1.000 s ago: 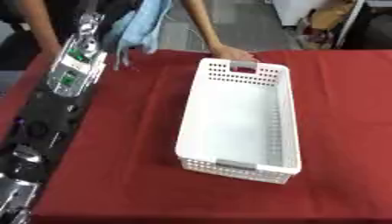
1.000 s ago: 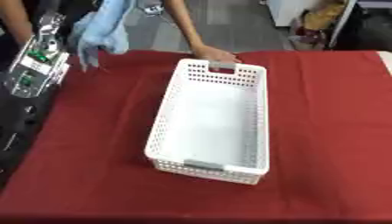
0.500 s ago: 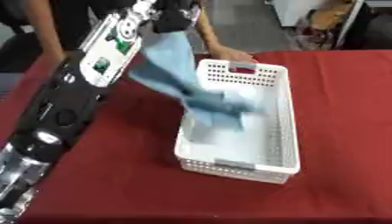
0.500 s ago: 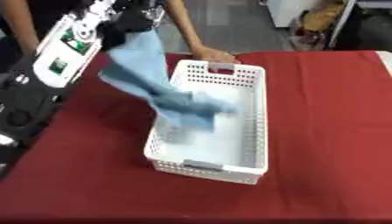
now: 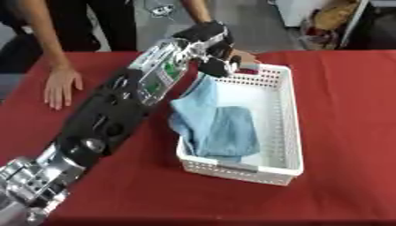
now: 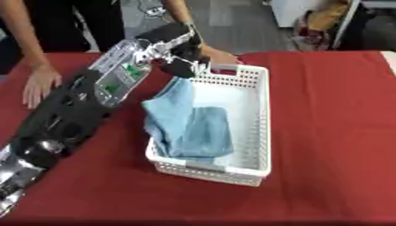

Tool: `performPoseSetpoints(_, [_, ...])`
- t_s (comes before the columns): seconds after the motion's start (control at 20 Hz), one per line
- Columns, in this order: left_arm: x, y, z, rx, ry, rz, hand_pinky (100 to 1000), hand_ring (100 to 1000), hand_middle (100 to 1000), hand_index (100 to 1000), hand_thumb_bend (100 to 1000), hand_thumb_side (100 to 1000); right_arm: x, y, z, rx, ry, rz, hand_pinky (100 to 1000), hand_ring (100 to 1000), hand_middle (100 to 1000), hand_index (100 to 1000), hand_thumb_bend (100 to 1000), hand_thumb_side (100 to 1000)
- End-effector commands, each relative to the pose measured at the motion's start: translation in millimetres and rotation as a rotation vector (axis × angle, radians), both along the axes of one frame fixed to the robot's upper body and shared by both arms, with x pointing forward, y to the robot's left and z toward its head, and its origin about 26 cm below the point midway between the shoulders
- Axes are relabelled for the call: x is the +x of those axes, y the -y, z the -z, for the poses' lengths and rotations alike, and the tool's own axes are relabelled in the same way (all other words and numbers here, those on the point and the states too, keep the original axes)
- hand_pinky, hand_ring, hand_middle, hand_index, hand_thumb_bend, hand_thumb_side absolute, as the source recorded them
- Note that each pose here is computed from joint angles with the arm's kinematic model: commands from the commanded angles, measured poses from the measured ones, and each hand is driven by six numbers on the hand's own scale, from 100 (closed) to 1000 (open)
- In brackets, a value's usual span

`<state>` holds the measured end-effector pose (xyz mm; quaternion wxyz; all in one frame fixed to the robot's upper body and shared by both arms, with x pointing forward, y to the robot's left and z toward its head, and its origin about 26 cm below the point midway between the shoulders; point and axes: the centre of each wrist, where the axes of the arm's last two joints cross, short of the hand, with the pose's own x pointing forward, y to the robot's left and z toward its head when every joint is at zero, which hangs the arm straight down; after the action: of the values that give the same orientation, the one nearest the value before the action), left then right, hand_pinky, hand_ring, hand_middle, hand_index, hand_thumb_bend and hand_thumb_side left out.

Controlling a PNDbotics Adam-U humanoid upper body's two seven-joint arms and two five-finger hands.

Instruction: Pick up objects on the table and place them in the box.

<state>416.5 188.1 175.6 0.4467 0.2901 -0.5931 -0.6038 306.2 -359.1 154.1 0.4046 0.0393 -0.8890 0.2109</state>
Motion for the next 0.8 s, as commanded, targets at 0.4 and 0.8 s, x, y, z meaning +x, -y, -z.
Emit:
performPoseSetpoints(0.4, [-6.0, 2, -11.0, 0.168, 0.03, 0.134, 592, 777, 840, 873, 338, 703, 0.3, 0, -11.1, -0.016, 0.033, -0.008, 810, 946, 881, 1000, 100, 943])
performPoseSetpoints(0.8, [-11.2, -4, -19.6, 0.087, 0.1, 0.13, 617, 790, 864, 882, 104, 721, -0.1, 1, -10.7, -0.018, 0.032, -0.006, 810, 947, 881, 1000, 100, 943])
